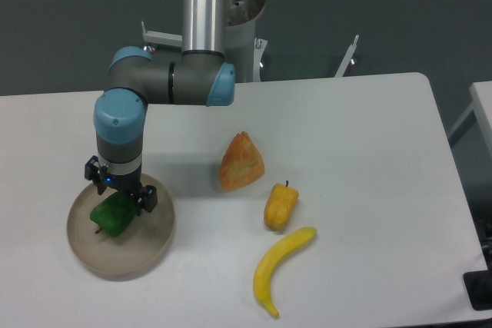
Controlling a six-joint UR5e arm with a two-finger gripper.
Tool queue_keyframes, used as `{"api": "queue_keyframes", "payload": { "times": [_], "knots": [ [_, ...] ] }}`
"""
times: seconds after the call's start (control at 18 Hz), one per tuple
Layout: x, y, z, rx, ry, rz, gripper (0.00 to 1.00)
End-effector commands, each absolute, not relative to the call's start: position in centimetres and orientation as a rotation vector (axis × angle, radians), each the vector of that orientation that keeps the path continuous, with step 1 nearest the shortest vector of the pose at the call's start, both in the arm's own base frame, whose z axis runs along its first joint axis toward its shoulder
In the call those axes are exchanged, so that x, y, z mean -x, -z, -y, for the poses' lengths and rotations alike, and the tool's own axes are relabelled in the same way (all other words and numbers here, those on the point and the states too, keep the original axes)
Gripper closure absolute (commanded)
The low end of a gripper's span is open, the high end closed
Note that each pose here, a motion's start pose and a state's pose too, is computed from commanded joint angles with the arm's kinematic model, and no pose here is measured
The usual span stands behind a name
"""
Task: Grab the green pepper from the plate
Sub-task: 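Lower the open gripper around the green pepper and close it, then lift the grasped green pepper up off the plate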
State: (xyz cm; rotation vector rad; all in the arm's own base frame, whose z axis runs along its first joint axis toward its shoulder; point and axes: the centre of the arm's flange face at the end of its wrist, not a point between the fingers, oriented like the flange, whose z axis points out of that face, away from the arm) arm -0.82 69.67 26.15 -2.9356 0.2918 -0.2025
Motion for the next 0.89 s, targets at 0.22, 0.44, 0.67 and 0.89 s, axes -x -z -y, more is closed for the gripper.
{"api": "queue_keyframes", "payload": {
  "times": [0.22,0.44,0.67,0.89],
  "knots": [
    [0.7,-26.4,-69.7,2.930,0.202,-0.297,0.47],
    [0.7,-26.5,-69.8,2.926,0.200,-0.315,0.63],
    [0.8,-27.6,-69.9,2.909,0.191,-0.315,0.64],
    [1.7,-30.9,-70.3,2.865,0.152,-0.327,0.66]
  ]
}}
